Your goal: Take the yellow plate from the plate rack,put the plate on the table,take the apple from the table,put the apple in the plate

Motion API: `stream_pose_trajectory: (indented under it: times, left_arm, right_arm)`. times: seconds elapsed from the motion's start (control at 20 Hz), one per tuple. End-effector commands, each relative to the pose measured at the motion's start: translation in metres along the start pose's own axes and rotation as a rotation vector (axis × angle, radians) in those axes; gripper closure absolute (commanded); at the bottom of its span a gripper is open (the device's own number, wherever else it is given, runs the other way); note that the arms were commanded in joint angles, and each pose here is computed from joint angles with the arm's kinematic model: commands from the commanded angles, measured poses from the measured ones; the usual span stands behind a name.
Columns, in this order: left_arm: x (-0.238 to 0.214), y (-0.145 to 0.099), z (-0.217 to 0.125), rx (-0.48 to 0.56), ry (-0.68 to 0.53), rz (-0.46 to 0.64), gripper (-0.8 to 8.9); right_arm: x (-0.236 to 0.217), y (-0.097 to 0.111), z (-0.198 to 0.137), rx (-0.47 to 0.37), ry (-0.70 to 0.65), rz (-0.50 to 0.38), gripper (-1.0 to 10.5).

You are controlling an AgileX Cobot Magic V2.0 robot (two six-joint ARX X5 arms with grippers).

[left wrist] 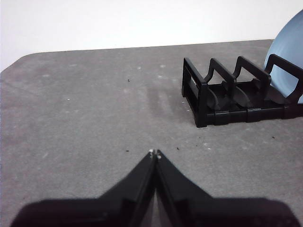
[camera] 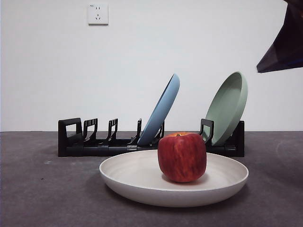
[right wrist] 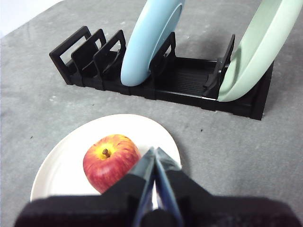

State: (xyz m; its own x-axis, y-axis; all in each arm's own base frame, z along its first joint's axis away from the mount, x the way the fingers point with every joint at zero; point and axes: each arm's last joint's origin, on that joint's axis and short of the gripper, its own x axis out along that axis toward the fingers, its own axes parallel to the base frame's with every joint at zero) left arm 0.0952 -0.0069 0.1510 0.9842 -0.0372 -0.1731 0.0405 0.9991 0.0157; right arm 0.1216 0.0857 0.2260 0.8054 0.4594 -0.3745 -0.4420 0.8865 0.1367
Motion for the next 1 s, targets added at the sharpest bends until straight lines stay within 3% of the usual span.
stream_pose_trajectory:
  times: [0.05,0.85,1.0]
  left_arm:
    - [0.001,0.000,-0.004,0.006,0.011,0.001,8.14]
    - [0.001,0.000,-0.004,0.006,0.009,0.002,8.14]
    - [0.001,0.000,-0.004,0.006,0.008,0.002,8.14]
  right_arm:
    - [0.000,0.000,-0.001,0.009,-0.002,-0.003,9.5]
    - [-0.001,-0.001,-0.002,0.007,0.008,-0.004,9.5]
    - [-0.019,-0.008,-0.002,-0.098,-0.025,-0.091,9.5]
